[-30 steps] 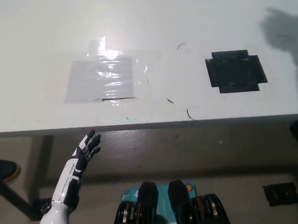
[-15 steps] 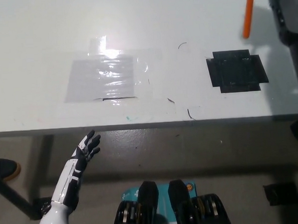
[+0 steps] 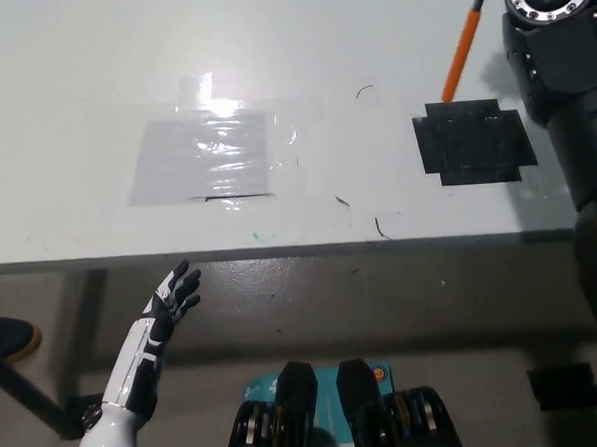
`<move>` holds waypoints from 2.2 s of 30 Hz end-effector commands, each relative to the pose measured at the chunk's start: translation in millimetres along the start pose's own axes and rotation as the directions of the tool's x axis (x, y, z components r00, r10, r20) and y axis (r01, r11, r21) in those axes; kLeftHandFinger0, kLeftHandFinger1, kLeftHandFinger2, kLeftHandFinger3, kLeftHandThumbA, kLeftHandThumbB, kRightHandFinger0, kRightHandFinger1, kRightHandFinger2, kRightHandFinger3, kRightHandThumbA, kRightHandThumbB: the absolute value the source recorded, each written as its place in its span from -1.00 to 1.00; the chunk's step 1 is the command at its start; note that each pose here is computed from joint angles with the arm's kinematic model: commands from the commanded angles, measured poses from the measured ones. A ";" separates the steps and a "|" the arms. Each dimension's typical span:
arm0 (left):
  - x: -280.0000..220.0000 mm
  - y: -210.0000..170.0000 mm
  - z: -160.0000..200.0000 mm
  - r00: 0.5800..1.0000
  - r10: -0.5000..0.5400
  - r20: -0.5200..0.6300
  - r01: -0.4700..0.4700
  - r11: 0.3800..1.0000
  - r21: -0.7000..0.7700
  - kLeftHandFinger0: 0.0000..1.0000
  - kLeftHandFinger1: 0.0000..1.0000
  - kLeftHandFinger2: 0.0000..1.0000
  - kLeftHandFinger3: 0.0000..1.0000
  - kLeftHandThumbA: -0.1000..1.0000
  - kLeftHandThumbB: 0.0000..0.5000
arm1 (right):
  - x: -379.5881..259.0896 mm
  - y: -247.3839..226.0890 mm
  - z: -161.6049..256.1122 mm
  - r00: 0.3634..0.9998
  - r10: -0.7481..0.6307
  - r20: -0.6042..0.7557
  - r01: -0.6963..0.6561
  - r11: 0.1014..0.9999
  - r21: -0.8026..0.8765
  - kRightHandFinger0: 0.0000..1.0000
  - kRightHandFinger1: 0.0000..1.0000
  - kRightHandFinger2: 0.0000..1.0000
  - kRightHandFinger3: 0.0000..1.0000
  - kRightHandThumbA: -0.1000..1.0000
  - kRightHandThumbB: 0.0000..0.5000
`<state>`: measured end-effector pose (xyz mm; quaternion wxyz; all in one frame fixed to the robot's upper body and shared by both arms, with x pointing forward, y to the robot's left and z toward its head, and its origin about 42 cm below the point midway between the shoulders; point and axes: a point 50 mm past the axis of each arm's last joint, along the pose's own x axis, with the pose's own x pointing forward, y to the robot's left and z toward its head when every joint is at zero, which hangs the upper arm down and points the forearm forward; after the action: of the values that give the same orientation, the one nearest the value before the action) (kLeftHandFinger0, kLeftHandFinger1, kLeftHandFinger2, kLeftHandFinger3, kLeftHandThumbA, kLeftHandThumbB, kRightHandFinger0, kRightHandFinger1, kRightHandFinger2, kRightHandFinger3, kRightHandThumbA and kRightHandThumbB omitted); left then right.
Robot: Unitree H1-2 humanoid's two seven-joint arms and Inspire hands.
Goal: The robot uses it right hand to pick up an extended orange duster kept in the middle of the desk and presses its handle against the desk to collapse it
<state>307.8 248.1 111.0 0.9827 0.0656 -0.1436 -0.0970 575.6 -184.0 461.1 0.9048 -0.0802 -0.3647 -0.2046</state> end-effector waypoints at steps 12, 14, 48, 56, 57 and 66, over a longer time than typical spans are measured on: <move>-0.1 2.3 12.1 0.996 -0.013 0.083 0.011 1.000 0.016 1.00 1.00 1.00 1.00 1.00 -0.66 | 3.2 8.1 27.1 0.983 -0.108 0.147 0.101 0.993 0.059 -1.00 -0.98 0.04 0.36 -1.00 -0.70; -0.6 1.5 11.6 0.997 -0.014 0.078 0.013 1.000 0.013 1.00 1.00 1.00 1.00 1.00 -0.65 | -3.2 9.7 23.4 0.979 -0.107 0.174 0.105 0.994 0.022 -1.00 -1.00 0.05 0.35 -1.00 -0.62; 0.1 0.3 11.2 0.996 -0.012 0.084 0.012 1.000 -0.003 1.00 1.00 1.00 1.00 1.00 -0.55 | -132.8 -12.7 -121.8 0.948 -0.122 -0.294 0.083 0.986 -0.143 -1.00 -0.88 0.04 0.36 -1.00 -0.72; 1.8 0.0 13.3 0.997 -0.011 0.083 0.011 1.000 -0.003 1.00 1.00 1.00 1.00 1.00 -0.51 | -193.2 -25.9 -162.5 0.922 0.037 -0.385 -0.139 0.960 -0.242 -1.00 -0.95 -0.27 -0.33 -1.00 -0.50; 1.8 -0.5 13.2 0.997 -0.012 0.082 0.012 1.000 -0.003 1.00 1.00 1.00 1.00 1.00 -0.51 | -194.3 -26.5 -163.2 0.922 0.039 -0.386 -0.143 0.959 -0.243 -1.00 -0.95 -0.27 -0.33 -1.00 -0.50; 4.6 -0.5 13.1 0.996 -0.019 0.083 0.019 1.000 -0.002 1.00 1.00 1.00 1.00 1.00 -0.51 | -229.2 -29.1 -177.2 0.880 0.286 -0.379 -0.405 0.868 -0.287 -1.00 -0.78 -0.02 -0.13 -1.00 -0.45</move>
<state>304.5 247.4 110.0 0.9821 0.0595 -0.1496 -0.0981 546.2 -209.2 237.3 0.9291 -0.2033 -0.2190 -0.2177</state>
